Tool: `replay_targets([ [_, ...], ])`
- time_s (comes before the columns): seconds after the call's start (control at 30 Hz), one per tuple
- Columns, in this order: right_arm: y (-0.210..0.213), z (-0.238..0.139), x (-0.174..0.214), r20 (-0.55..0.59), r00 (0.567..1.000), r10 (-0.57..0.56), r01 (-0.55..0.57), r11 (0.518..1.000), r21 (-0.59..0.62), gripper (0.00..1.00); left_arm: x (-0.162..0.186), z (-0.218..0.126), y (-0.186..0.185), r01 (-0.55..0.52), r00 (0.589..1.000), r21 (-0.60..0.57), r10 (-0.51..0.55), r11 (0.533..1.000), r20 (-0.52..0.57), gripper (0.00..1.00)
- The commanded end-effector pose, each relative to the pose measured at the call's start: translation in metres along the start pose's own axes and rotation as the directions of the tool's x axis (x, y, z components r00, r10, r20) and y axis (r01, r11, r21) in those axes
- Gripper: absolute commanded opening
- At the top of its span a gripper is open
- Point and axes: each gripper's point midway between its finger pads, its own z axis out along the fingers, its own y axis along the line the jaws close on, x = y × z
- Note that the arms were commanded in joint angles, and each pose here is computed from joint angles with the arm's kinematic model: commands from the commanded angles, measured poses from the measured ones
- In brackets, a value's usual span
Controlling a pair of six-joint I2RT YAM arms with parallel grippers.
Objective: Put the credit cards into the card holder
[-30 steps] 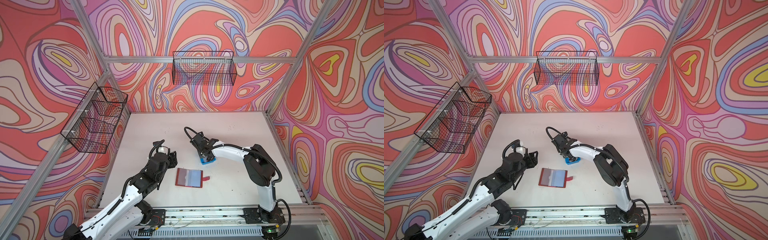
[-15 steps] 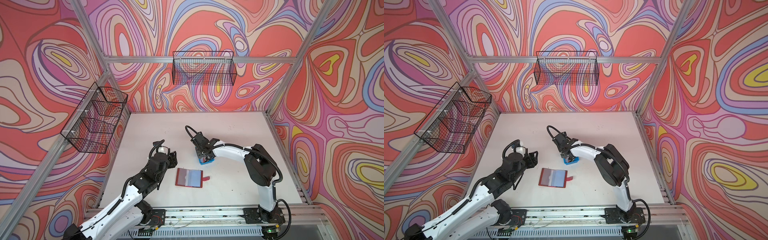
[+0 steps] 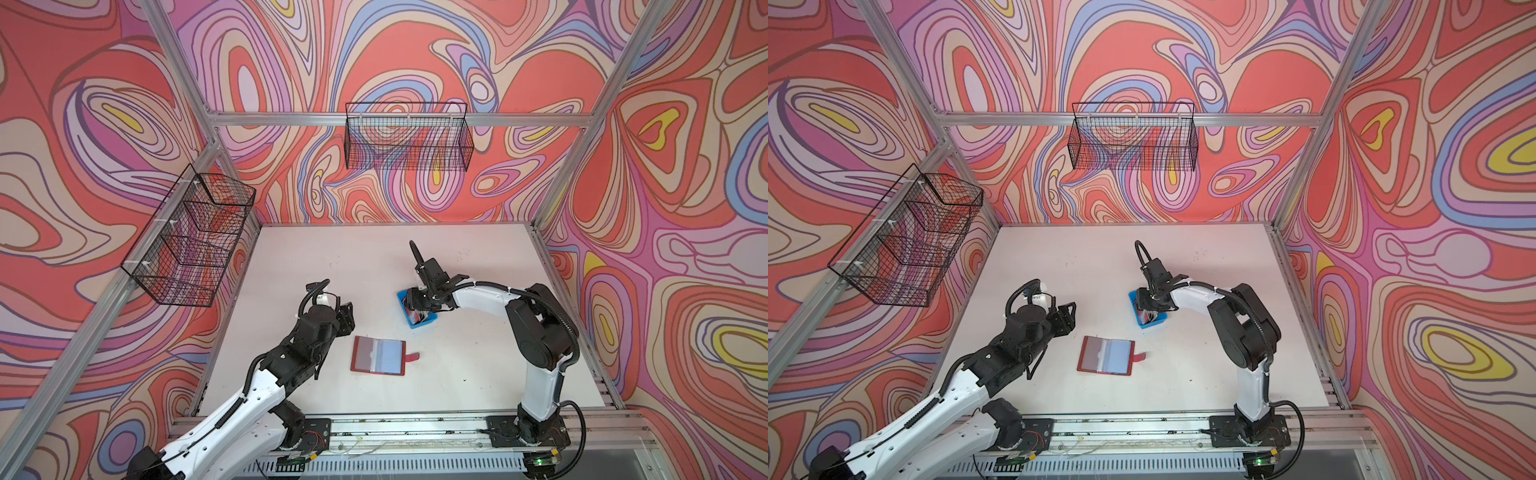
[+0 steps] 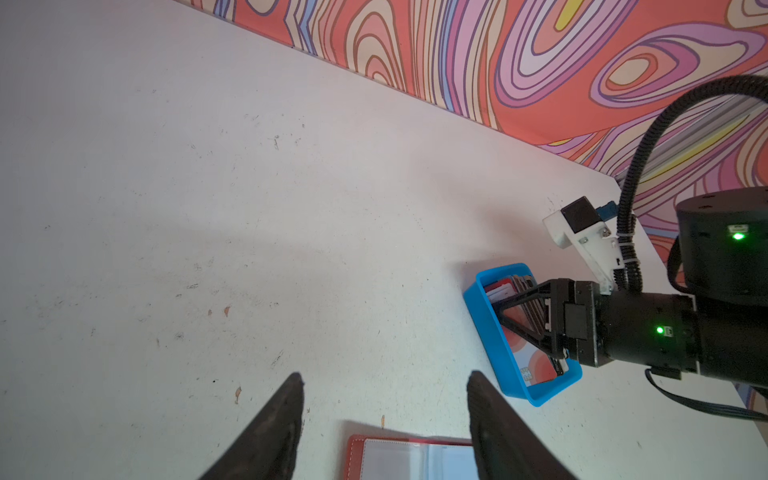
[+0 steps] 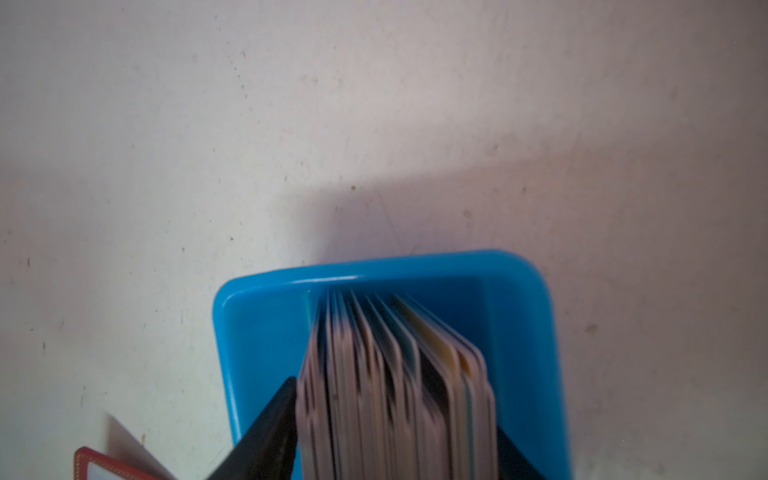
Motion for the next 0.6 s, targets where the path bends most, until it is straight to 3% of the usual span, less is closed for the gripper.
replay_targets([
  [0.0,0.016,-0.008,-0.002,-0.008,0.999,0.033,-0.034,0.992,-0.125,0.58,-0.003,-0.001,-0.001,-0.010,1.000,-0.009,0.010,1.000,0.001,0.64],
  [0.37,-0.029,-0.017,-0.014,0.068,0.991,0.119,-0.119,0.993,-0.008,0.57,0.005,0.009,-0.011,-0.023,0.998,0.023,0.024,0.999,-0.054,0.65],
  [0.57,-0.026,-0.015,-0.015,0.060,0.991,0.122,-0.119,0.992,-0.045,0.60,0.008,0.011,-0.013,-0.023,0.997,0.030,0.025,0.999,-0.069,0.65],
])
